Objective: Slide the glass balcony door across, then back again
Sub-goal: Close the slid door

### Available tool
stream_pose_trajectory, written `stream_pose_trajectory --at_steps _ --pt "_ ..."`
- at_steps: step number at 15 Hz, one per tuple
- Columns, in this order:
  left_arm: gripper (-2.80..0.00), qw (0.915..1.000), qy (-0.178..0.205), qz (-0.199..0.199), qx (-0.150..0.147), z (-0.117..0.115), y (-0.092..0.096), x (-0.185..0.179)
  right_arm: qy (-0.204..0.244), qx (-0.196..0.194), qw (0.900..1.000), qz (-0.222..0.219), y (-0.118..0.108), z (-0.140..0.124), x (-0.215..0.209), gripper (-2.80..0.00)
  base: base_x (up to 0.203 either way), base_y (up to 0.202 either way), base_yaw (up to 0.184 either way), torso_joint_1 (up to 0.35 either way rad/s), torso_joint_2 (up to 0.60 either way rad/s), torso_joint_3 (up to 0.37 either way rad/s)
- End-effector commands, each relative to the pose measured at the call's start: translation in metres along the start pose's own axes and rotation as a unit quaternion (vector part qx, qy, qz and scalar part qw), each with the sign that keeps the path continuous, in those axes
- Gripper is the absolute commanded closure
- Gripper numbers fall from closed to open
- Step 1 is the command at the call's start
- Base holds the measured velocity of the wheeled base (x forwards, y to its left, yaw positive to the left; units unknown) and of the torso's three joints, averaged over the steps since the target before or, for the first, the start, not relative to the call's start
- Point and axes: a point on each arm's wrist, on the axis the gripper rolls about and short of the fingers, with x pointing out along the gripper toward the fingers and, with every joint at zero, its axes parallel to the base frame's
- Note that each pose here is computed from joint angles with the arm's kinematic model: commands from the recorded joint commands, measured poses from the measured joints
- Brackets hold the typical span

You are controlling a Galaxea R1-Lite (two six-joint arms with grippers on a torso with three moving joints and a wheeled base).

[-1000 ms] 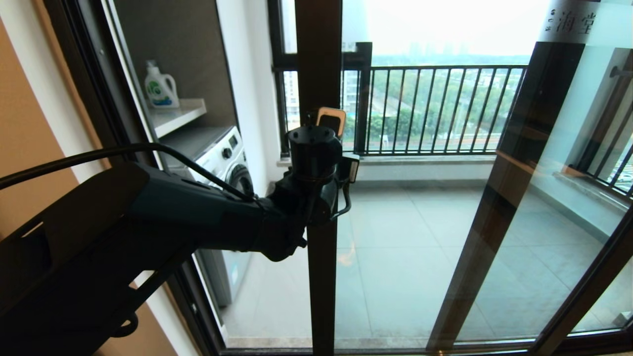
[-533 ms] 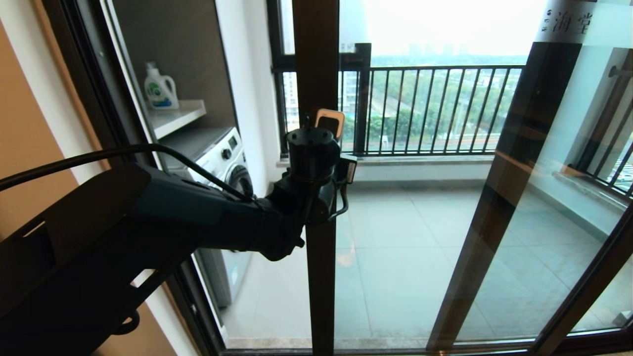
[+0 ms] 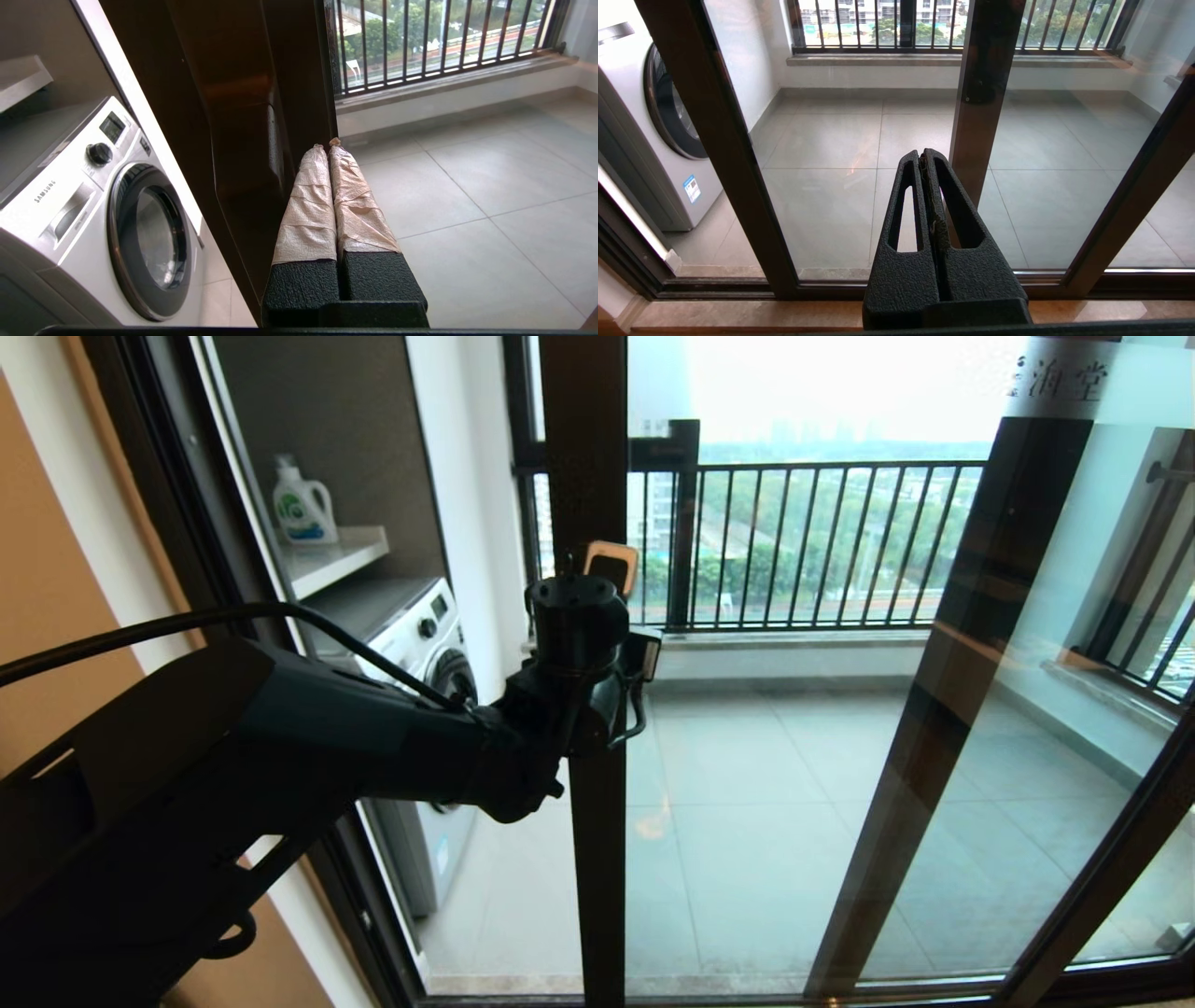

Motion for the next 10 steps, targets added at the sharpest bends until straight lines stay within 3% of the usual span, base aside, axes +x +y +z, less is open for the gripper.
stream_pose_trajectory --at_steps 1,10 --pt "0.00 0.9999 -0.004 0.009 -0.002 0.004 0.008 0.000 0.005 0.000 1.000 0.001 0.000 -0.002 0.001 0.00 0.000 0.000 0.000 0.000 0.00 0.000" --pt "0.00 0.9992 0.007 0.039 0.001 0.003 0.049 -0.011 0.005 0.000 1.000 0.001 0.000 -0.002 0.001 0.00 0.000 0.000 0.000 0.000 0.00 0.000"
